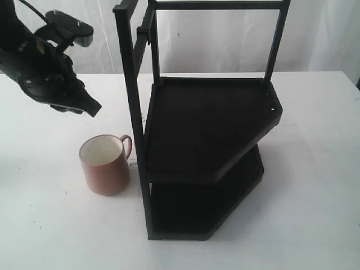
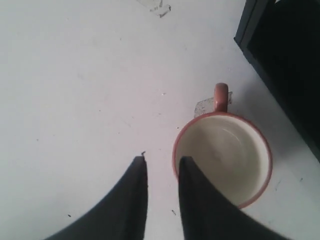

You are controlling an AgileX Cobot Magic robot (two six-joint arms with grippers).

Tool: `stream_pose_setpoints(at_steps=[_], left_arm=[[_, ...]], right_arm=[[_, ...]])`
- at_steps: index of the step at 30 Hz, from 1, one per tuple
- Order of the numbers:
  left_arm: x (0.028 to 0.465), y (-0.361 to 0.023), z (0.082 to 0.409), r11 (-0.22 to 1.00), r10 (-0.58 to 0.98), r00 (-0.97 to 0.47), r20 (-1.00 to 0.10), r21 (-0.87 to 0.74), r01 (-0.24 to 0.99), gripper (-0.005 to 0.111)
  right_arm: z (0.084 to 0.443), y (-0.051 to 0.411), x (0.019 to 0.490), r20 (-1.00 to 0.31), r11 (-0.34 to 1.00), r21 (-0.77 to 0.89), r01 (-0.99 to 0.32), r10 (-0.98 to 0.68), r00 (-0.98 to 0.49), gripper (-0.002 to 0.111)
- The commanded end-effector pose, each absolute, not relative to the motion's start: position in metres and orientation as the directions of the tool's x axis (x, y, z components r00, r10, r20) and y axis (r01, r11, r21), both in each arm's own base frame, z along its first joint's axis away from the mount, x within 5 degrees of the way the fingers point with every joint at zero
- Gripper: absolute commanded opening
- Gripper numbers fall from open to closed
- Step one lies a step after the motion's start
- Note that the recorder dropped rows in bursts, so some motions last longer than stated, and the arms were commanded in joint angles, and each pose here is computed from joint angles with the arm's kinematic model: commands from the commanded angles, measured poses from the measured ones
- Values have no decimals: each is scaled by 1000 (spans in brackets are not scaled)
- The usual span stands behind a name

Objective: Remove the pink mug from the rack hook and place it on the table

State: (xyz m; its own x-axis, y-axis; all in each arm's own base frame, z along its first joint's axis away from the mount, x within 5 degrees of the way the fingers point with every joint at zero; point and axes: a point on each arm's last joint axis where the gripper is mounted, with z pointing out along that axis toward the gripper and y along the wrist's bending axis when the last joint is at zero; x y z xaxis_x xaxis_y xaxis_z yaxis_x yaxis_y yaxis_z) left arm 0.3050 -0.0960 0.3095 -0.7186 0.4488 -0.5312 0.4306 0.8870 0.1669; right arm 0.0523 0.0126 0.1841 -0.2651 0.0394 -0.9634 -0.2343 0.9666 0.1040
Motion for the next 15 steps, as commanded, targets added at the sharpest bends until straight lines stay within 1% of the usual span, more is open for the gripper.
stream_pose_setpoints(at_steps=[1,3,4,8,12,15], left_arm=[[283,-89,338,901,414,-705,-576,146,409,10],[276,-87,345,903,405,-701,-587,138,406,1],[272,-86,348,905,401,-699,-593,136,404,0],[253,-81,351,910,383,-685,-620,124,396,0],[233,-74,347,929,324,-674,-664,91,358,0],[214,-70,340,933,301,-671,-678,63,355,0]], right_arm=[[183,12,52,-964,967,108,-232,44,-263,0],[183,12,52,-964,967,108,-232,44,-263,0],[183,12,52,-964,967,108,-232,44,-263,0],[183,12,52,-964,967,108,-232,44,-263,0],[183,12,52,-964,967,108,-232,44,-263,0],[183,12,52,-964,967,108,-232,44,-263,0]])
